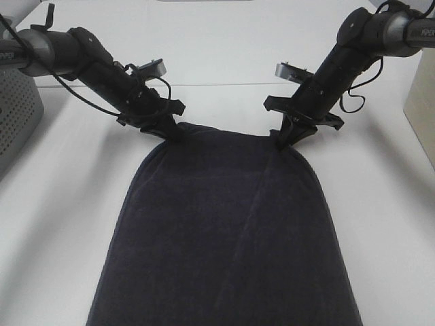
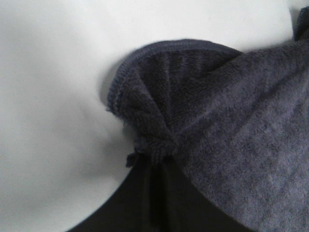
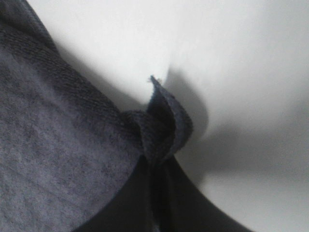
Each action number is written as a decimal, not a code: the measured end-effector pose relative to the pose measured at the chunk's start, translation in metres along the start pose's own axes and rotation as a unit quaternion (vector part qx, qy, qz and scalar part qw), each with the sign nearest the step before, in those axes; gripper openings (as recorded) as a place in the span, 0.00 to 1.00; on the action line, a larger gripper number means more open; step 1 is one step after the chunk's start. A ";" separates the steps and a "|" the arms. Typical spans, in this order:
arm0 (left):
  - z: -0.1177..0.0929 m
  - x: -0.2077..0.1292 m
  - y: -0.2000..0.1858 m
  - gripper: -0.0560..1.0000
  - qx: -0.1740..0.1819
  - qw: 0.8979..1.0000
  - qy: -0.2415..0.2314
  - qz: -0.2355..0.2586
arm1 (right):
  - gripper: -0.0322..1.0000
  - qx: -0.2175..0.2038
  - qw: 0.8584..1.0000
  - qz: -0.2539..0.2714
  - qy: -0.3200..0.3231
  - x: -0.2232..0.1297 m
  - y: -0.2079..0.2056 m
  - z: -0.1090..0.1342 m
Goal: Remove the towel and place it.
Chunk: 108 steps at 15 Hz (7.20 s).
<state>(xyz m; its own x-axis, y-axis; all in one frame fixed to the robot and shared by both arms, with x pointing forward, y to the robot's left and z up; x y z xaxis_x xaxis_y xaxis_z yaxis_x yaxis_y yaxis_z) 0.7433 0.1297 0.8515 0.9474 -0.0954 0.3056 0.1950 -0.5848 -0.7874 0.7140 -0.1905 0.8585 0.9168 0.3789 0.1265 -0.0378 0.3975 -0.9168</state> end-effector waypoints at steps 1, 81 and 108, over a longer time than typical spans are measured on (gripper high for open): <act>-0.004 0.009 -0.007 0.06 0.003 1.000 0.014 -0.017 | 0.04 -0.015 0.999 -0.033 -0.005 0.007 -0.010 0.001; 0.055 0.077 0.035 0.06 0.180 0.903 0.086 -0.380 | 0.04 -0.102 0.884 -0.453 0.056 0.105 0.028 -0.091; -0.066 0.062 -0.254 0.72 0.196 0.960 0.032 -0.197 | 0.66 -0.150 0.964 -0.206 -0.073 0.022 -0.230 0.047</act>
<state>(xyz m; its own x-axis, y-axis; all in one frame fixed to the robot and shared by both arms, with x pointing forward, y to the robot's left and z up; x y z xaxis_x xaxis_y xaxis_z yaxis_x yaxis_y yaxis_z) 0.7353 0.2187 1.1055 0.7660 0.0140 0.6427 0.6268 -0.2381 -0.7419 0.7243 -0.2339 1.0901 0.7628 0.3635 0.5349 0.4538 0.2884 -0.8431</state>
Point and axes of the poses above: a point on each arm's last joint axis where the gripper is mounted, y pointing out along that axis toward the gripper, z along the wrist's bending axis when the last joint is at zero, x = y × z, the point moved 2 cm from there along y, pointing out along that axis toward the gripper, and after that the axes turned 10 degrees about -y, right-handed, at the moved point
